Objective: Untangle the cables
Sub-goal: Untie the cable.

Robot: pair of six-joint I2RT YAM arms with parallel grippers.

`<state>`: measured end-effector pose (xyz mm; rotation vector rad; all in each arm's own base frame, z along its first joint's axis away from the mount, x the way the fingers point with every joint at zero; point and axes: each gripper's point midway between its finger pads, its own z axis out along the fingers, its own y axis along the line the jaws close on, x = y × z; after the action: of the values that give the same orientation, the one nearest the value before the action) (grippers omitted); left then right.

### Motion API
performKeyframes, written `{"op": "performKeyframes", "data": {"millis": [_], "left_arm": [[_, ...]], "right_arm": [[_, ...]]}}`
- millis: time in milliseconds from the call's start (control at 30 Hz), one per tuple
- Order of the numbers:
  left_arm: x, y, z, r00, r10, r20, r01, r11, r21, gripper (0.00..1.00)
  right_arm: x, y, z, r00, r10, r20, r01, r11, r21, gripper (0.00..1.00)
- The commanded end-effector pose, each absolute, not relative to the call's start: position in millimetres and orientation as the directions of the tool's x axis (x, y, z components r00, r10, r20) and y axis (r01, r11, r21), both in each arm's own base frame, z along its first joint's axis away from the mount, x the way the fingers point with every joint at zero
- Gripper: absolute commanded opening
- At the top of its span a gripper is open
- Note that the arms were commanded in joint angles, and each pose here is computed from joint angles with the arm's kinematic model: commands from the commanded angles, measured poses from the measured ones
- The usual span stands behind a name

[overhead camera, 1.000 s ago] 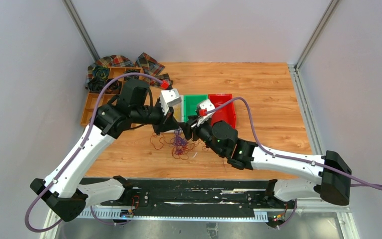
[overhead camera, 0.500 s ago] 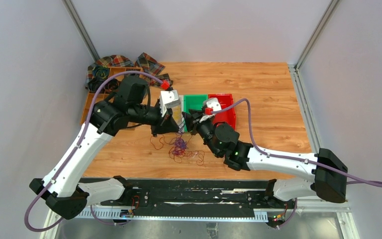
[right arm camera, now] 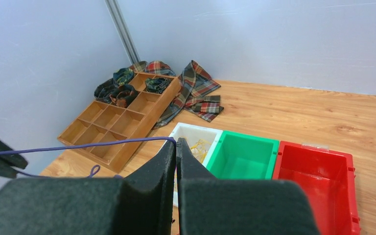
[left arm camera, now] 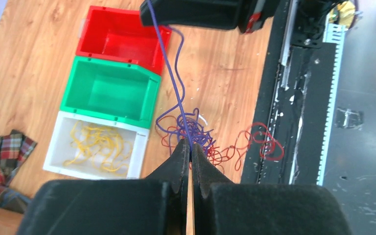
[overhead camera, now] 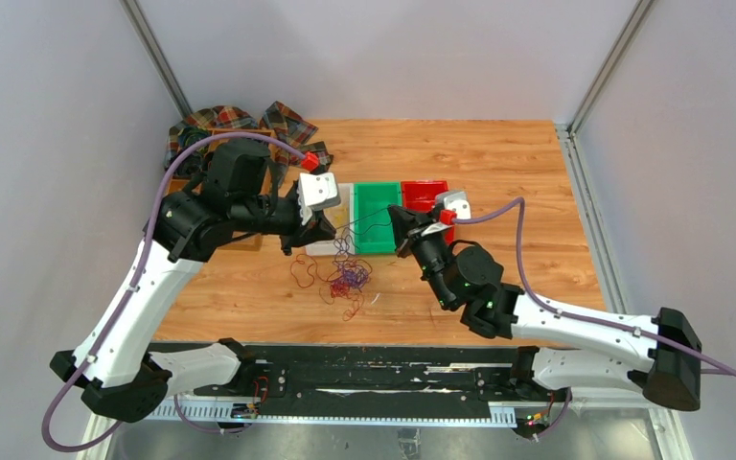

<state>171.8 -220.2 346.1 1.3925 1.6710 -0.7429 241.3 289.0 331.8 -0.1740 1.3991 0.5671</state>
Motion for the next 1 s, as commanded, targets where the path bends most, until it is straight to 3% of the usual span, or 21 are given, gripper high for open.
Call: {"op": "performKeyframes", "data": {"millis": [0, 167, 433, 633, 767, 967], "left_arm": [[176.4, -202.8, 346.9, -0.002, 0.547, -0.837, 0.955, 0.249, 0.161, 0.0], [179.3, -196.4, 347.0, 0.035, 0.567, -0.823, 0.944, 0.252, 0.214, 0.0], [157.1, -198.3, 368.6, 0.116, 0.498, -0.86, 0.952, 0.19, 0.238, 0.0], [161.0, -199.6, 373.0, 0.095, 0.495, -0.864, 0.951, 0.212, 0.226, 0.0], [162.6, -200.7, 378.7, 0.071, 0.483, -0.873, 0.95, 0.235, 0.207, 0.0], [162.7, -200.5, 381.8, 0.047, 0.474, -0.879, 0.948, 0.256, 0.189, 0.01]], "right_arm": [[246.5, 252.1, 338.2, 0.078, 0.291, -0.954, -0.388, 0.89, 0.24, 0.01], [247.1, 232.5, 364.9, 0.128, 0.261, -0.957, -0.398, 0.897, 0.192, 0.01], [256.6, 197.9, 367.5, 0.18, 0.144, -0.973, -0.254, 0.962, 0.095, 0.07], [232.2, 269.7, 355.5, 0.05, 0.199, -0.979, -0.586, 0.799, 0.133, 0.33], [199.1, 317.1, 347.0, -0.037, 0.276, -0.96, -0.743, 0.635, 0.211, 0.6], [167.6, 358.8, 356.2, 0.007, 0.27, -0.963, -0.828, 0.542, 0.146, 0.63]]}}
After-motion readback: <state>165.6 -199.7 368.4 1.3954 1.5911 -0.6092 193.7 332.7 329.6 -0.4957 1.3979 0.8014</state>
